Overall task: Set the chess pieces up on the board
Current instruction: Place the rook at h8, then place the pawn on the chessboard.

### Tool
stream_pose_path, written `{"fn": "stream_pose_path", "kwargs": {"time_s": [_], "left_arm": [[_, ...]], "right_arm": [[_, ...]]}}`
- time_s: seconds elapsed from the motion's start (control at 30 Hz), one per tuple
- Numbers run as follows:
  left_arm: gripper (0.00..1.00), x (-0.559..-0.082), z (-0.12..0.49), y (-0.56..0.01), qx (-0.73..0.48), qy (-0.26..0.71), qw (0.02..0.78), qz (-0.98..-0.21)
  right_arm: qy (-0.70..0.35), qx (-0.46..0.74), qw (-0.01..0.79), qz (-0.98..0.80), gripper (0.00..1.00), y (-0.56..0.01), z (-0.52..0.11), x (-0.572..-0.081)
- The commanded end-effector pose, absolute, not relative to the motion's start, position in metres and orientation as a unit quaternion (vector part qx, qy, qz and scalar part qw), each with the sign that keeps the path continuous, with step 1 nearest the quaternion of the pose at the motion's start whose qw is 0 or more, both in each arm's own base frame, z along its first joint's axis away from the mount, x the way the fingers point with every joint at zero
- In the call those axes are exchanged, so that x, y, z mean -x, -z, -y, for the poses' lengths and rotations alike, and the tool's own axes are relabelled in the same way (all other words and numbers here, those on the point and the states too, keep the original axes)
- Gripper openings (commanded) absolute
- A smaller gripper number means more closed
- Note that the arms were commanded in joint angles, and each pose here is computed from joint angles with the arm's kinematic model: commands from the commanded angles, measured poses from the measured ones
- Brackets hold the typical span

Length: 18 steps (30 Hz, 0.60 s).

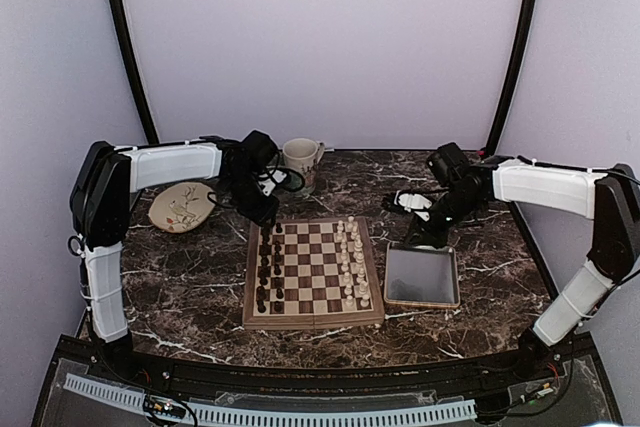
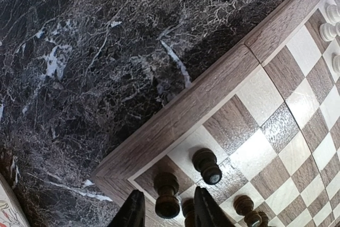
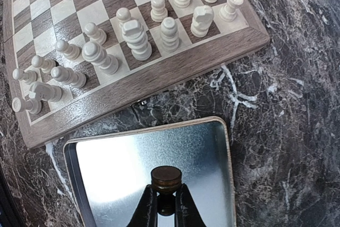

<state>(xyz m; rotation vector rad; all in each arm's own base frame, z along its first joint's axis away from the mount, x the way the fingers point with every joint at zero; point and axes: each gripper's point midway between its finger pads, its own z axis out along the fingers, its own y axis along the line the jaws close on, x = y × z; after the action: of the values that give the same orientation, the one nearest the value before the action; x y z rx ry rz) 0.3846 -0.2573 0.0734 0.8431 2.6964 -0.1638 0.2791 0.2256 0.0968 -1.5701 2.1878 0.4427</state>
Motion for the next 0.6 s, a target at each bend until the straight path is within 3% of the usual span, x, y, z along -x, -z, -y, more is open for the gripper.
{"fn": "stream_pose_path", "kwargs": {"time_s": [0.0, 0.4, 0.57], "left_arm": [[0.35, -0.385, 0.254, -0.128, -0.286, 0.074, 0.206, -0.933], [0.37, -0.386, 0.224, -0.184, -0.246, 0.096, 0.318, -0.910], [0.38, -0.390, 0.212, -0.200, -0.220, 0.119, 0.339, -0.907]], "right_arm": [[-0.133, 0.588, 0.228, -0.764, 0.00, -0.132, -0.242, -0.293], [0.046, 0.728, 0.180, -0.660, 0.00, -0.158, -0.311, -0.285], [0.177, 0.796, 0.147, -0.560, 0.00, -0.138, -0.331, -0.274]]}}
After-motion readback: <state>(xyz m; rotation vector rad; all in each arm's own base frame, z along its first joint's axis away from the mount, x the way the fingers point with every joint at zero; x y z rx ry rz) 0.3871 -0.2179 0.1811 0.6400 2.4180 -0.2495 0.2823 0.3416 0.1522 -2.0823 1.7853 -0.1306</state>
